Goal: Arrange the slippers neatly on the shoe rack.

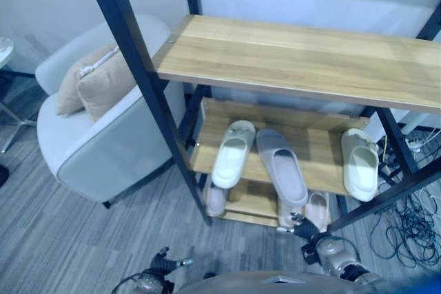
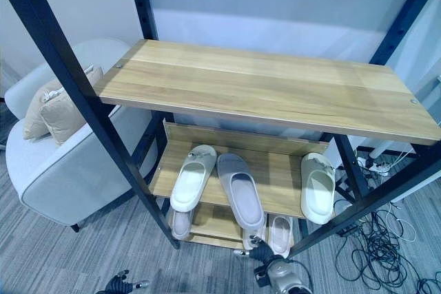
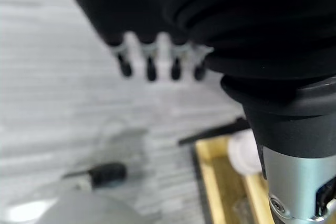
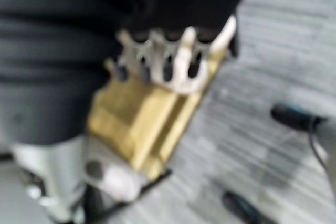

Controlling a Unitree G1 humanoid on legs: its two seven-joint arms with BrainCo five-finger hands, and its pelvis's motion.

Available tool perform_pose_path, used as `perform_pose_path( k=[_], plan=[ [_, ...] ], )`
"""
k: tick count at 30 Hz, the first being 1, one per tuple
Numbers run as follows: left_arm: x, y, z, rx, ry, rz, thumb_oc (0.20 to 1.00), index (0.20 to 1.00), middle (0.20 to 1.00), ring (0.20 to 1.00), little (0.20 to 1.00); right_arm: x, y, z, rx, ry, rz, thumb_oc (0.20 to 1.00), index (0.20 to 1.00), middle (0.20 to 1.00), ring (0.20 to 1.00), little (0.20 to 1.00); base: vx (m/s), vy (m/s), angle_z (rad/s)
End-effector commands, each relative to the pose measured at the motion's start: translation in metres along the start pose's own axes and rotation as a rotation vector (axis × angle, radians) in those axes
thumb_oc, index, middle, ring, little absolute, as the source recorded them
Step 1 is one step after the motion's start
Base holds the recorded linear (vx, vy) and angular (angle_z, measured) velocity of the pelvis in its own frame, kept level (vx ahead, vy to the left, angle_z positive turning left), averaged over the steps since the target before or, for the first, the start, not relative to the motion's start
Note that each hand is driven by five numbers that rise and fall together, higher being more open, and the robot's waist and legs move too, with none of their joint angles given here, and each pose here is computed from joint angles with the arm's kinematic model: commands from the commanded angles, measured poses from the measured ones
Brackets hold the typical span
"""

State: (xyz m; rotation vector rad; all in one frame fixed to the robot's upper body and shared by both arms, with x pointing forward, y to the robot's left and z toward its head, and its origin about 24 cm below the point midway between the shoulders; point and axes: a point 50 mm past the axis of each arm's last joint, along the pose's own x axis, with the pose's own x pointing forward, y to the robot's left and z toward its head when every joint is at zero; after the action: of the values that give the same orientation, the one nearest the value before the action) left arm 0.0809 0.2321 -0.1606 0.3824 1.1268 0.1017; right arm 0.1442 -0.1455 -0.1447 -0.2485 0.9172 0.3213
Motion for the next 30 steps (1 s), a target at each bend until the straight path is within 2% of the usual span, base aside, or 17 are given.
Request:
perform_pose_path(
  k=[1, 6, 14, 20, 30],
  plan=[
    [0.007, 0.012, 0.023, -0.143, -0.047, 0.083, 1.000, 1.000, 1.000, 1.000, 1.000, -0.002, -0.001, 0.009, -0.057, -0.081, 0.028, 1.000, 1.000, 1.000, 1.000, 1.000, -0.06, 0.047, -0.07],
    [0.009, 0.017, 0.042, -0.164, -0.124, 0.105, 1.000, 1.000, 1.000, 1.000, 1.000, -0.003, 0.010, 0.015, -0.073, -0.116, 0.104, 1.000, 1.000, 1.000, 1.000, 1.000, -0.03, 0.037, -0.04],
    [0.008, 0.011, 0.047, -0.107, -0.164, 0.077, 1.000, 1.000, 1.000, 1.000, 1.000, -0.004, 0.025, 0.039, -0.071, -0.226, 0.212, 1.000, 1.000, 1.000, 1.000, 1.000, 0.00, 0.000, 0.00],
    [0.009, 0.011, 0.054, -0.134, -0.181, 0.076, 1.000, 1.000, 1.000, 1.000, 1.000, -0.005, 0.033, 0.053, -0.090, -0.285, 0.276, 1.000, 1.000, 1.000, 1.000, 1.000, -0.01, 0.001, 0.03],
    [0.008, 0.004, 0.045, -0.128, -0.152, 0.057, 1.000, 1.000, 1.000, 1.000, 1.000, -0.021, 0.067, 0.102, -0.258, -0.497, 0.479, 1.000, 1.000, 1.000, 1.000, 1.000, 0.00, 0.000, 0.00]
  ],
)
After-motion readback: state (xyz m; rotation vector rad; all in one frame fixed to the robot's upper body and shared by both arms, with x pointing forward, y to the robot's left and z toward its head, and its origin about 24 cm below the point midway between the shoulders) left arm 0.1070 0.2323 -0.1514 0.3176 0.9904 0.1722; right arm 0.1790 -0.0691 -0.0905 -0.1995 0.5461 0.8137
